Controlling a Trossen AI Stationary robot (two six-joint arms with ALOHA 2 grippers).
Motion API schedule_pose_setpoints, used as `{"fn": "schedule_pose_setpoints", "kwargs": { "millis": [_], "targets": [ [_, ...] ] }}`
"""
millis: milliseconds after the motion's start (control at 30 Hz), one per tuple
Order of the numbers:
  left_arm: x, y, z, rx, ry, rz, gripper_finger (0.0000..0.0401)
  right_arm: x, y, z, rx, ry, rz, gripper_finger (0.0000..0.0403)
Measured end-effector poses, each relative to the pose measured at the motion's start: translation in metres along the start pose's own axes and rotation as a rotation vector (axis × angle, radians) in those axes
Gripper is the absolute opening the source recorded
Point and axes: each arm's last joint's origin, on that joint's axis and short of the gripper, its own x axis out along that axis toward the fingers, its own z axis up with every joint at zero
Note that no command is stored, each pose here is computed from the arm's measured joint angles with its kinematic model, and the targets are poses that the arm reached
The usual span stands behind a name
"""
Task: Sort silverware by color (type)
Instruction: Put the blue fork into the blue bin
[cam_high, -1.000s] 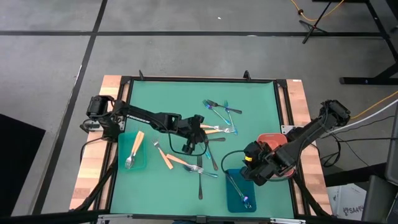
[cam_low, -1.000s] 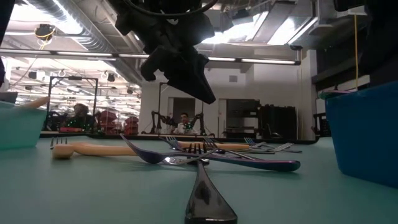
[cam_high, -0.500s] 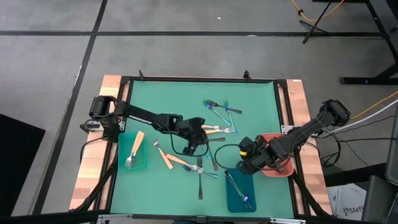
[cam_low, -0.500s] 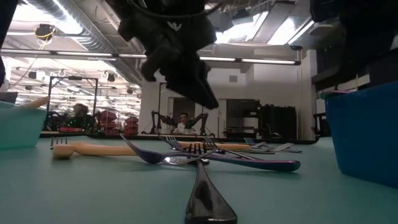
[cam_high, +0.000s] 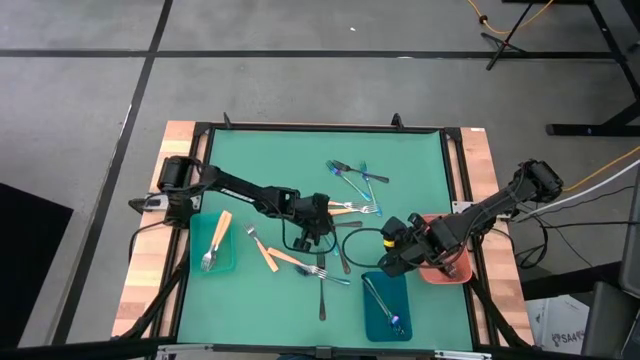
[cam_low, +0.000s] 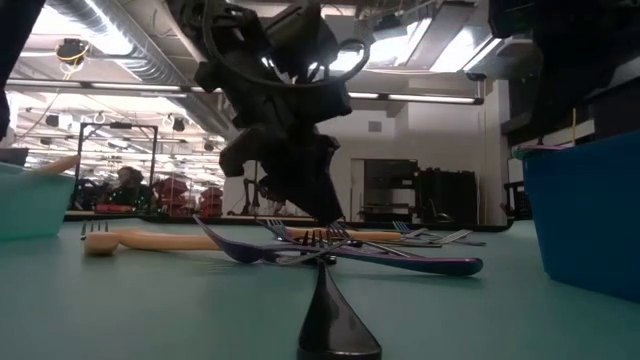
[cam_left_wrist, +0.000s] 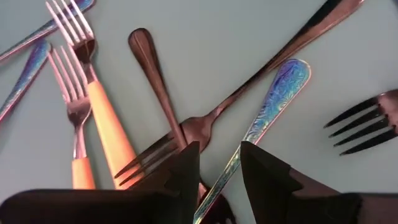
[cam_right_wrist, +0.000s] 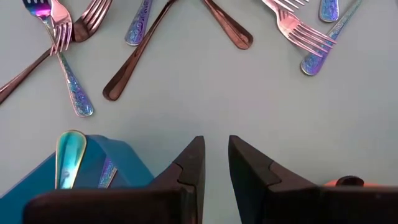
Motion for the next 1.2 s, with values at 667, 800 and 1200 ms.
{"fn": "schedule_pose_setpoints", "kwargs": {
  "millis": [667,800,1200],
  "targets": [
    [0.013,0.011,-0.017,-0.039,0.034,-0.118,0.0109,0.000,0.000,0.000,-0.001,-0.001,0.001,0.0062],
    [0.016,0.011,-0.018,-0.001,0.039,-0.120,0.0109,0.000,0.000,0.000,-0.001,0.000,0.001,0.0062],
    [0.016,0.010,-0.020,0.003,0.064,-0.127,0.0109,0.000,0.000,0.000,-0.001,-0.001,0.001,0.0062]
  ]
}}
